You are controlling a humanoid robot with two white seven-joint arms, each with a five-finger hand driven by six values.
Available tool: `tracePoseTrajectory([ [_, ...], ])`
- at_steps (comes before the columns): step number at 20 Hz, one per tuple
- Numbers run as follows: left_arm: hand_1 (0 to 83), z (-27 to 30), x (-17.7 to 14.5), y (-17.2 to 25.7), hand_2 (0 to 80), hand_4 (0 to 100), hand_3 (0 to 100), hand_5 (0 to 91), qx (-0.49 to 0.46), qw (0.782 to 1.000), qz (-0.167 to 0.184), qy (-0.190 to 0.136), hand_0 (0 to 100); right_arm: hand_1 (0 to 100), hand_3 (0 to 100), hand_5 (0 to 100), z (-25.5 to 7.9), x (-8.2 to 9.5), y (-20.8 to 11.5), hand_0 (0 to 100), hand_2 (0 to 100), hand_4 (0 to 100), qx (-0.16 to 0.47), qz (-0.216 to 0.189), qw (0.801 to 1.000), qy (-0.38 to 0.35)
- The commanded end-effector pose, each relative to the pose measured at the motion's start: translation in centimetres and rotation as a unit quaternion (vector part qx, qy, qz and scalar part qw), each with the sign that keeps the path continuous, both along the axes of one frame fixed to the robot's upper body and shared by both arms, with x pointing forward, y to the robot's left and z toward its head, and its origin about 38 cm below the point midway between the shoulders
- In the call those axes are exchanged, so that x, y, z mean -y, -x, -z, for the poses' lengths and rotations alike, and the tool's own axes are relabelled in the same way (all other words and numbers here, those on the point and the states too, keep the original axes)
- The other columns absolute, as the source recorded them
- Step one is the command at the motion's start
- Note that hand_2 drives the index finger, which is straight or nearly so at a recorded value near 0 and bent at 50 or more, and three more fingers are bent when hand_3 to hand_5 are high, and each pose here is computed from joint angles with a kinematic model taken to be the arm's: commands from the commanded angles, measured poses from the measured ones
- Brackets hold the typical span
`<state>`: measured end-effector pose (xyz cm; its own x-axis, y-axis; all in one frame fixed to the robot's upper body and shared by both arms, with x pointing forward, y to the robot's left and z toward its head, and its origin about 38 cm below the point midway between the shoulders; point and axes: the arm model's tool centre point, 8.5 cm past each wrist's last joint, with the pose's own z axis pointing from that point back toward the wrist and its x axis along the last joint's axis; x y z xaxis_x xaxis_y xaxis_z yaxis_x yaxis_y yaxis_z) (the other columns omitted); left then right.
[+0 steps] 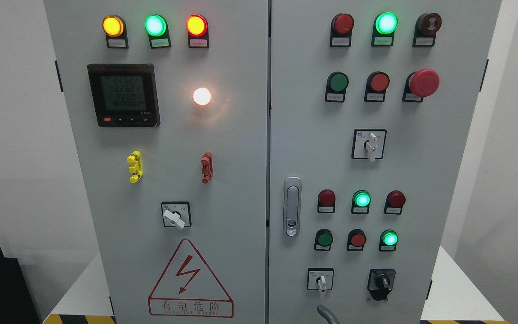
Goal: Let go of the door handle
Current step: 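Raise the right hand up toward the silver door handle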
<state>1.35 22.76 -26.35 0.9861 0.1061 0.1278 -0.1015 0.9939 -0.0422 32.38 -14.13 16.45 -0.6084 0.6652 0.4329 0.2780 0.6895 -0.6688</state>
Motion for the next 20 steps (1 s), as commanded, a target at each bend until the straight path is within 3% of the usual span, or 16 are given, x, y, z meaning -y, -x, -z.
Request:
tracePoseTrajectory([
  [1,38.9,-0.1,0.0,-2.2,0.0,0,0,0.0,0.019,1.000,0.007,0.000,12,40,100,98,-0.6,-2.4,-1.0,35,0,100,0.010,0.030,0.998,0.047],
  [8,38.9,-0.1,0.0,-2.2,0.0,0,0,0.0,0.019,1.000,0.007,0.000,12,39,100,98,-1.6,-3.9,-1.1,34,0,100,0.043,0.037,0.996,0.064],
  [11,38.9,-0.1,0.0,-2.2,0.0,0,0,0.0,0.019,1.000,0.007,0.000,12,40,100,97,-1.9,-3.9,-1.5,34,0,100,0.045,0.060,0.995,0.073],
  [20,38.9,-0.1,0.0,-2.3,0.0,0,0,0.0,0.020,1.000,0.007,0.000,12,39,100,97,-2.7,-4.1,-2.3,33,0,100,0.063,0.073,0.992,0.081],
])
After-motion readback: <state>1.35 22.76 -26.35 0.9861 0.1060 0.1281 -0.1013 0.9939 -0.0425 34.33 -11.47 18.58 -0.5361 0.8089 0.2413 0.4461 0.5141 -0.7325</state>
